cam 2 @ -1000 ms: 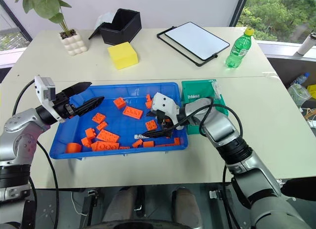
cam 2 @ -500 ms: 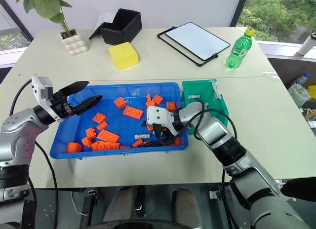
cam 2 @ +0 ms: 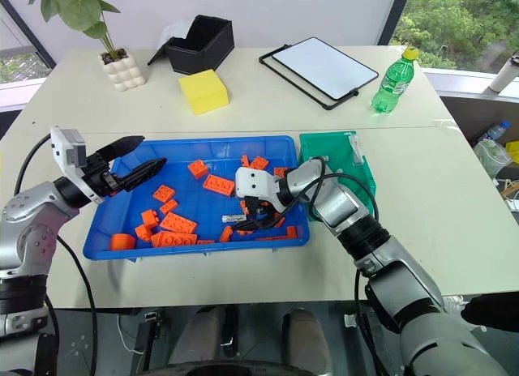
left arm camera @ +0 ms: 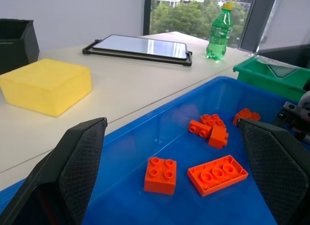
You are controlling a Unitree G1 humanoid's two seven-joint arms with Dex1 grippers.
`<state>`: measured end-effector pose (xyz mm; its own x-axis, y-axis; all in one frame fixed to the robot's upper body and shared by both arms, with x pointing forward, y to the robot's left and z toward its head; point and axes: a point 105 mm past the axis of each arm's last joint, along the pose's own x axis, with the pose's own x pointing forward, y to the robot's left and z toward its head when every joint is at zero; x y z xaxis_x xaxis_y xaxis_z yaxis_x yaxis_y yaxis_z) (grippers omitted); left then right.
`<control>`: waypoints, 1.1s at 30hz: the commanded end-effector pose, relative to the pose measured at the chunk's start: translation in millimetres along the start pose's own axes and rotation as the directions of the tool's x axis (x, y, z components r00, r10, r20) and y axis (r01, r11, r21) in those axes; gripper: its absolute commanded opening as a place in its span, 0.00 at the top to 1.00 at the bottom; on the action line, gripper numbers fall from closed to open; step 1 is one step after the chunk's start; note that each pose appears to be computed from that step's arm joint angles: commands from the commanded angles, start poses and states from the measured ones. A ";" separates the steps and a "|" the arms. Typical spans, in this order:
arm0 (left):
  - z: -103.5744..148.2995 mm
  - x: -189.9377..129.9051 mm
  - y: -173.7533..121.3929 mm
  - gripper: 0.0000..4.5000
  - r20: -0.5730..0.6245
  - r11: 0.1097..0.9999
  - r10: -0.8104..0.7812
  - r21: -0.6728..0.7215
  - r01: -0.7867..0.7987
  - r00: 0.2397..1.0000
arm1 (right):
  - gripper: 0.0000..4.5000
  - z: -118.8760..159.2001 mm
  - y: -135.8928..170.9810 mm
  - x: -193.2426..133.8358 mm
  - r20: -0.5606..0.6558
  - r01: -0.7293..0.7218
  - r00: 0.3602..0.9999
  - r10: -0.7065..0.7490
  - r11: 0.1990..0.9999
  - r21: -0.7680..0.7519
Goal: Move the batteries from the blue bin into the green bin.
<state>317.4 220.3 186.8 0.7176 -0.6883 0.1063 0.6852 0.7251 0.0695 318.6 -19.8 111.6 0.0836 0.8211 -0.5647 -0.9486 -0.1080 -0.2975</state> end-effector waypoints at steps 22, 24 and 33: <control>17.0 -2.6 1.4 0.00 0.054 0.998 0.023 0.056 -0.026 0.998 | 0.99 -13.2 20.1 10.9 -0.103 -0.132 0.985 0.136 0.990 0.039; 17.1 -3.2 1.5 0.00 0.056 0.998 0.026 0.057 -0.029 0.998 | 0.99 -12.4 20.2 10.8 -0.100 -0.129 0.986 0.133 0.991 0.039; 16.6 -3.8 3.3 0.00 0.060 0.998 0.033 0.060 -0.037 0.998 | 0.70 -14.0 17.6 8.2 -0.109 -0.110 0.987 0.115 0.993 0.043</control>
<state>318.5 222.8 189.2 0.7339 -0.6679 0.1233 0.6636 0.7439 0.0795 303.7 -12.4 108.1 -0.0141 0.7804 -0.6252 -0.9500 -0.2056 -0.2352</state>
